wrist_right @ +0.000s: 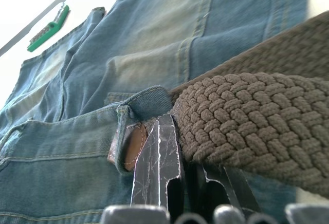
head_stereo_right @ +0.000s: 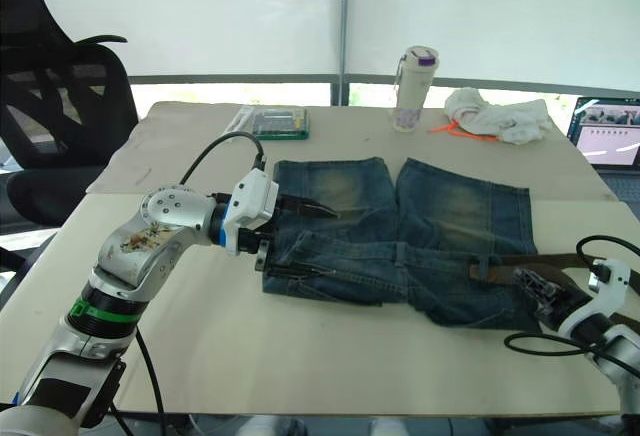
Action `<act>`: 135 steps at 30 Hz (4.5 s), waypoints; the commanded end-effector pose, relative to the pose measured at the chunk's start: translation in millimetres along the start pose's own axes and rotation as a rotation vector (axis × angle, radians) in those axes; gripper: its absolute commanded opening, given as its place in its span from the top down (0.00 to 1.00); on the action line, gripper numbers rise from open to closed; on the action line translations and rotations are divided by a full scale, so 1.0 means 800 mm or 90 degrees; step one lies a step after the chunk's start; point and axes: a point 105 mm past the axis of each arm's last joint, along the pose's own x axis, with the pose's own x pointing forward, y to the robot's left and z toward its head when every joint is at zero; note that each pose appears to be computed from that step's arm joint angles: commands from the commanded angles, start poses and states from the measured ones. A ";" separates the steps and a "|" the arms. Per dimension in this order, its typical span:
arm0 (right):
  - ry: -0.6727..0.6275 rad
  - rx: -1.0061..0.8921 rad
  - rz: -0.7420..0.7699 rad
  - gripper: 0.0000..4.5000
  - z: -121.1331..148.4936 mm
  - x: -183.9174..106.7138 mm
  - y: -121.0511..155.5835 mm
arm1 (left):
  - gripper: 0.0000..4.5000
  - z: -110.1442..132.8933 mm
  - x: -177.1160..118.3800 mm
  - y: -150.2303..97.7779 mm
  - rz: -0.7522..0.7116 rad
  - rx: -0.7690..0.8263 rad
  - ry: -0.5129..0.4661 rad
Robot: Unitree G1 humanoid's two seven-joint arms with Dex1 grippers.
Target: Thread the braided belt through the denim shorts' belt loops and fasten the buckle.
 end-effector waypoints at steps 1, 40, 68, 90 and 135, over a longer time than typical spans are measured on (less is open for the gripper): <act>-0.025 0.013 0.051 1.00 0.006 0.016 0.022 | 0.00 0.014 0.004 -0.004 -0.010 0.032 -0.011; -0.081 0.222 0.487 1.00 0.027 0.029 0.204 | 0.00 -0.030 0.124 0.020 0.093 -0.489 -0.320; -0.058 0.181 0.456 1.00 0.012 0.032 0.193 | 0.99 -0.026 0.119 0.030 0.120 -0.491 -0.340; -0.094 0.120 0.370 0.22 0.025 -0.041 0.167 | 1.00 -0.067 0.129 0.033 0.185 -0.515 -0.240; -0.141 0.200 0.303 0.27 -0.023 0.055 0.213 | 1.00 -0.062 0.105 0.032 0.210 -0.549 -0.268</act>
